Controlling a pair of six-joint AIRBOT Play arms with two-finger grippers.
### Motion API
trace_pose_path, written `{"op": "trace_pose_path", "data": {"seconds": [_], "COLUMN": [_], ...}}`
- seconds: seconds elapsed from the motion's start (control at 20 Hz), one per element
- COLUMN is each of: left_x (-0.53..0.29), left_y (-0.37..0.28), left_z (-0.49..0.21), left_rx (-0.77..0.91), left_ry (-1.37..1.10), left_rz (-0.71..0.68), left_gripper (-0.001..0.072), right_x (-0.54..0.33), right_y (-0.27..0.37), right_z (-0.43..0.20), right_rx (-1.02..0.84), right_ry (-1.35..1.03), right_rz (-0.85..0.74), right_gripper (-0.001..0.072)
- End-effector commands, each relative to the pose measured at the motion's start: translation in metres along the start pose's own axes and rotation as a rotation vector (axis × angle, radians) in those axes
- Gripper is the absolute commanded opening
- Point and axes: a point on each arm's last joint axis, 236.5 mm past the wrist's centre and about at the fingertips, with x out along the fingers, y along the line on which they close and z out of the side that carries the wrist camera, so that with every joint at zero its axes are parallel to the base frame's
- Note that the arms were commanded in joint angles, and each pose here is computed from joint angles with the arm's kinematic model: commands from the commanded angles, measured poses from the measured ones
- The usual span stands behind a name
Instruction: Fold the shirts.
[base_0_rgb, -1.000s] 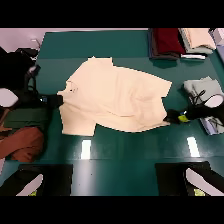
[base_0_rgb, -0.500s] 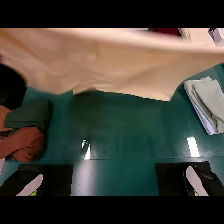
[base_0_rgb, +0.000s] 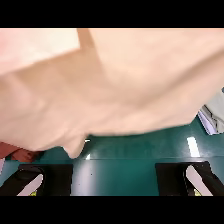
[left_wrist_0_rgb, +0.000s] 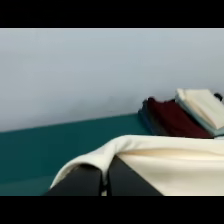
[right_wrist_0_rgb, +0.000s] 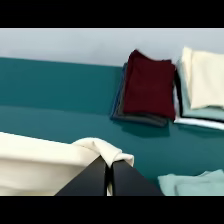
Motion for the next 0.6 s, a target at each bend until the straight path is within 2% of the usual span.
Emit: {"op": "trace_pose_path", "data": {"seconds": [0.0, 0.2, 0.3, 0.4, 0.55], "left_x": [0.073, 0.14, 0.158, 0.184, 0.225], "left_y": [0.031, 0.062, 0.073, 0.086, 0.103], "left_z": [-0.111, -0.29, -0.362, -0.414, -0.445], "left_rx": [-0.063, -0.17, -0.21, -0.223, -0.216], "left_ry": [0.294, 0.713, 0.861, 0.927, 0.9], "left_rz": [0.04, 0.074, 0.092, 0.106, 0.123], "left_gripper": [0.0021, 0.0021, 0.0021, 0.0021, 0.002], "right_x": [0.071, 0.174, 0.21, 0.249, 0.299], "right_y": [-0.007, -0.023, -0.025, -0.03, -0.031], "right_z": [-0.057, -0.191, -0.25, -0.293, -0.311], "right_rx": [0.058, 0.066, 0.081, 0.119, 0.195], "right_ry": [0.276, 0.725, 0.877, 0.954, 0.953], "right_rz": [0.072, 0.04, 0.048, 0.051, 0.086], "right_gripper": [0.0019, 0.0019, 0.0019, 0.0019, 0.0019]}}
